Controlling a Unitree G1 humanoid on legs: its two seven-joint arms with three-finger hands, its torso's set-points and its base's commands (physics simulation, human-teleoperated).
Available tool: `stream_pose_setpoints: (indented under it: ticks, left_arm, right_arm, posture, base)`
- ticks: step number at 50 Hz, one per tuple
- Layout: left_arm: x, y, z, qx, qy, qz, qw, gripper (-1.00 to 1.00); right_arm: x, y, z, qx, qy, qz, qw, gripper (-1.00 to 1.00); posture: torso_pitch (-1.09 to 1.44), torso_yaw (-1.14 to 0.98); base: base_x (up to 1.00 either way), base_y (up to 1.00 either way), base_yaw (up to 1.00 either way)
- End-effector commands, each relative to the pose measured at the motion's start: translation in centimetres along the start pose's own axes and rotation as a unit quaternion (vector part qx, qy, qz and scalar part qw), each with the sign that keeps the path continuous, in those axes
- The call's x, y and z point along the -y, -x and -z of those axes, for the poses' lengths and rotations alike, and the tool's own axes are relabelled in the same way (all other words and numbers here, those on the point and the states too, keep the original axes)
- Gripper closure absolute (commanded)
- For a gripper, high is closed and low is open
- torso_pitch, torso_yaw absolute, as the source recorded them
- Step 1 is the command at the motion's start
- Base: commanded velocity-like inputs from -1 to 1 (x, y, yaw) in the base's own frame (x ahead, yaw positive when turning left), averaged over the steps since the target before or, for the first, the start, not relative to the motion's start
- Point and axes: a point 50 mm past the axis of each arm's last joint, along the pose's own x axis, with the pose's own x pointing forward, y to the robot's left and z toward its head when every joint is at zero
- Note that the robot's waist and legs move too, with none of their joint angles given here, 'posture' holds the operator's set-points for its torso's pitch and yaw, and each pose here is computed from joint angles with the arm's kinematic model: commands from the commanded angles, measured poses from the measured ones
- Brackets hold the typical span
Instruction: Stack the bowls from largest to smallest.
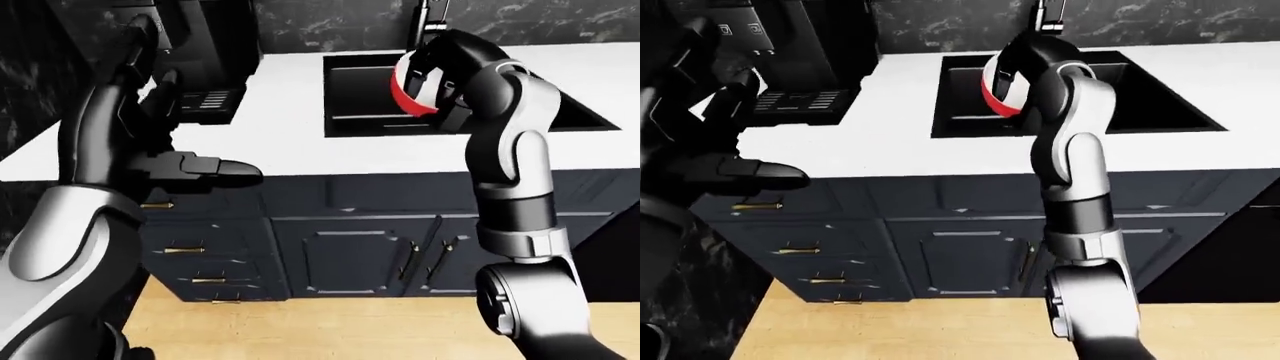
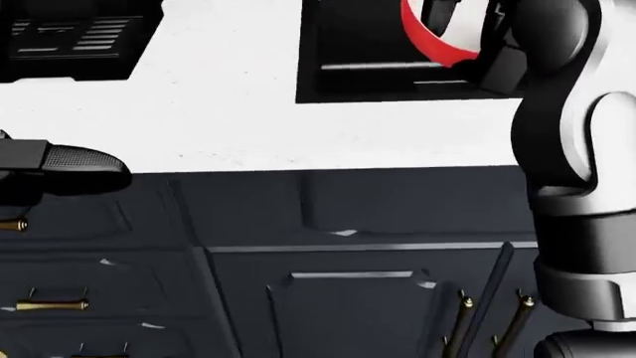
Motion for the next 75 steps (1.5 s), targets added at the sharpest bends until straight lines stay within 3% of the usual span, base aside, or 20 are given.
stream_pose_setpoints:
  ticks: [1, 75]
  left_arm:
    - [0.1, 0.1, -0.9, 0.029, 0.000, 0.001, 0.9996, -1.00]
    - [-0.3, 0.1, -2.2, 0.038, 0.007, -0.004, 0.9993, -1.00]
  right_arm:
    - [3.1, 0.9, 0.2, -0.003, 0.002, 0.078, 0.9969, 1.00]
    - [5.9, 3.2, -1.6, 0.027, -0.006, 0.102, 0.9944, 1.00]
  posture:
    - [0.00, 0.00]
    - [0.00, 0.00]
  base:
    - [-0.15, -0.79, 0.00]
    - [0.00, -0.83, 0.00]
